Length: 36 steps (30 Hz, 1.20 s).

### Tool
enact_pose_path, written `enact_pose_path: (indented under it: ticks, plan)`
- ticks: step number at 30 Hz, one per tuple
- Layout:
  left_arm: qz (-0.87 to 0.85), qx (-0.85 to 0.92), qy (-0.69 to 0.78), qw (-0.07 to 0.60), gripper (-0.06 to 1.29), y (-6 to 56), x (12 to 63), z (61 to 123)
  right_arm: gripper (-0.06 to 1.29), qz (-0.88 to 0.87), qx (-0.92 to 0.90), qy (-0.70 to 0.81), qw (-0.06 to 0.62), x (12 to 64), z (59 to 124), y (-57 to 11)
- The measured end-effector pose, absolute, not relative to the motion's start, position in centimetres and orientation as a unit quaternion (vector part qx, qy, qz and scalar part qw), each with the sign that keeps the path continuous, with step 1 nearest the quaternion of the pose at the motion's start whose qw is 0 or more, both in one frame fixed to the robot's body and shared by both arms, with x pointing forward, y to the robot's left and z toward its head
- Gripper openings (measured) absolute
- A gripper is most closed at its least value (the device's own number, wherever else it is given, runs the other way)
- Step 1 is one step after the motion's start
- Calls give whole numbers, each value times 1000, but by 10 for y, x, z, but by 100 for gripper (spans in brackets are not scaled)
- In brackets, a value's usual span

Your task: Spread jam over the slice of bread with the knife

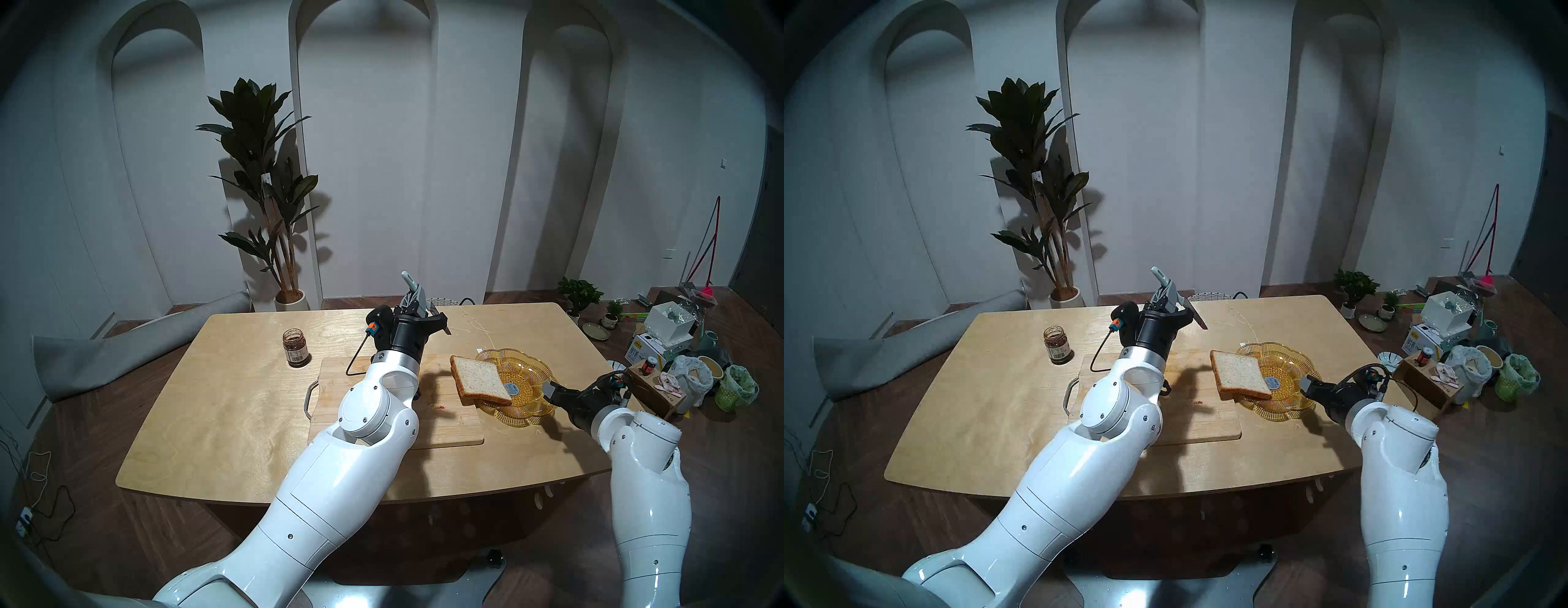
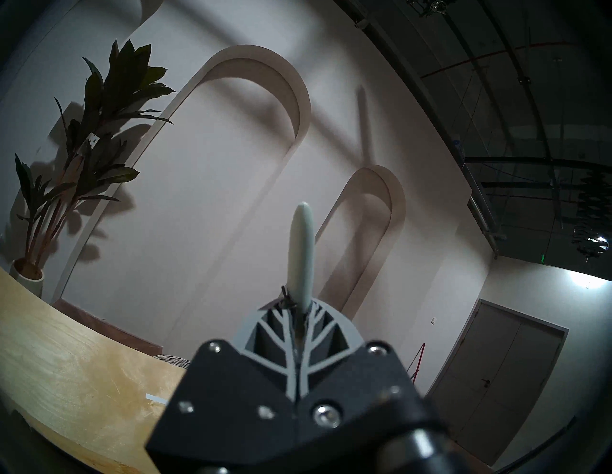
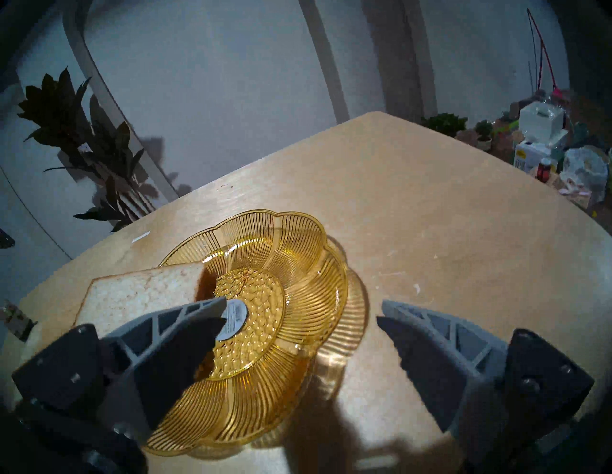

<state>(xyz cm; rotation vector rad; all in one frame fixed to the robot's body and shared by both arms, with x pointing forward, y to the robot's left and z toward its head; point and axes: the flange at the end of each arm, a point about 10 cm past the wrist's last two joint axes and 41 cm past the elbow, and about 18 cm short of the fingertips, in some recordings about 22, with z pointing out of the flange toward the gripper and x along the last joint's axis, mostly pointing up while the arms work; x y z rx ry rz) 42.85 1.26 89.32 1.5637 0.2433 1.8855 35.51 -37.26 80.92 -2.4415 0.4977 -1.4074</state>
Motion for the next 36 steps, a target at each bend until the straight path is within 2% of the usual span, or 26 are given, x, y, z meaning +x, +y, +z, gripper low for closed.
enact_pose_path:
  ticks: [13,36]
  plan:
    - [696,612,138,350,-3,-1,439,875,123,-445,-835,208,249,356,782,-415]
    - [691,591,195,369,-3,11,452,882,122,-451,-829,180,278,396,777,-419]
